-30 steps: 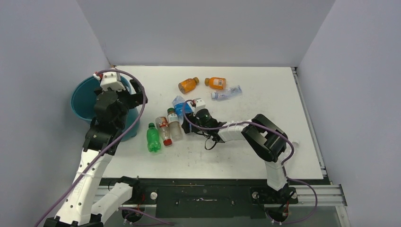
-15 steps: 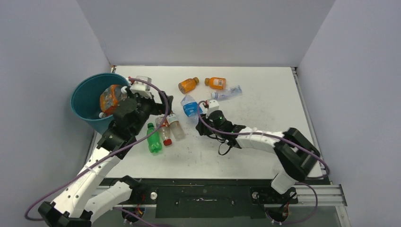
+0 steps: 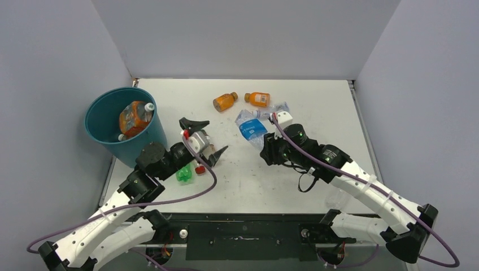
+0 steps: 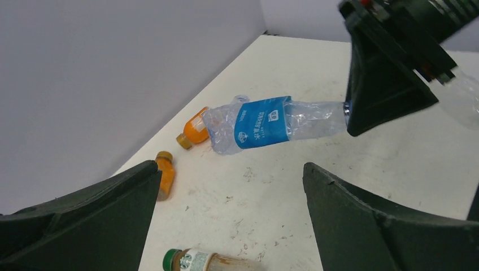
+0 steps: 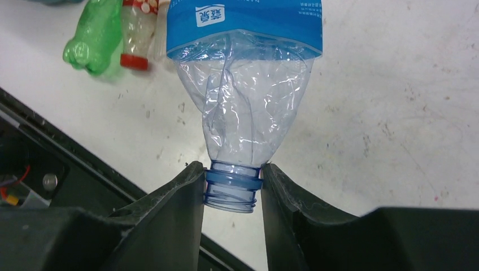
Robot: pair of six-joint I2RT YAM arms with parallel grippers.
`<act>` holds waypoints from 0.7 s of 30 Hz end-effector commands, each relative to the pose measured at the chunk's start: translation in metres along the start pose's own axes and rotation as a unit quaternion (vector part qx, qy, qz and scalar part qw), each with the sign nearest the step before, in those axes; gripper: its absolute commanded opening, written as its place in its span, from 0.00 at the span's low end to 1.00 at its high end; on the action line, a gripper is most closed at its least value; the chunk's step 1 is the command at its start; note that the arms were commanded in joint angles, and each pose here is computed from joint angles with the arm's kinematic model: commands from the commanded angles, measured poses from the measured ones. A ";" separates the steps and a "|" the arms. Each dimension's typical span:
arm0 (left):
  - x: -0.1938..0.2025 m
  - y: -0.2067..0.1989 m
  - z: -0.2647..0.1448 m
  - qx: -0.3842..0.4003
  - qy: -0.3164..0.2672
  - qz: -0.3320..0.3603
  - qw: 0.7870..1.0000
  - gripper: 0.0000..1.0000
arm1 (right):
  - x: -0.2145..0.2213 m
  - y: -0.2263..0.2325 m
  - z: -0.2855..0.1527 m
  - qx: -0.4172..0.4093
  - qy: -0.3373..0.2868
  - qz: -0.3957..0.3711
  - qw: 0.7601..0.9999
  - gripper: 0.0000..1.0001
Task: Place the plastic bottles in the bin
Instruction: Pick up the plastic bottle at the center of the board.
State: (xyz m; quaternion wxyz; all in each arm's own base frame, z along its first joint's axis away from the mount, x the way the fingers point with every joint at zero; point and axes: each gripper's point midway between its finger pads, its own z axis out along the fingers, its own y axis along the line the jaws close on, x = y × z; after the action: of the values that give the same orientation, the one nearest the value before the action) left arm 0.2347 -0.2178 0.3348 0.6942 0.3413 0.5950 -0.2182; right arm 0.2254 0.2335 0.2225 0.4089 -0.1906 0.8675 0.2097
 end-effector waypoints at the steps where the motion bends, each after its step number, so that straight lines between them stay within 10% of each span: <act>1: -0.008 -0.045 -0.009 0.106 -0.040 0.135 0.984 0.96 | 0.021 0.003 -0.038 -0.020 0.059 -0.011 0.998 0.05; 19: 0.057 -0.107 0.010 0.130 0.030 0.388 0.912 1.00 | 0.037 0.069 -0.061 -0.152 0.104 -0.036 0.982 0.05; 21: 0.056 -0.102 0.014 0.112 0.029 0.394 0.912 0.86 | 0.037 0.076 -0.062 -0.161 0.107 -0.043 0.980 0.05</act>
State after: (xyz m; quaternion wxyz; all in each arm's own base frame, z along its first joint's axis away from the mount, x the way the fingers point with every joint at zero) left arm 0.1691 -0.2885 0.2314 0.6221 0.6572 0.4248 -0.0249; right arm 0.1309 0.2426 0.2173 0.2692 -0.3016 0.8710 0.2791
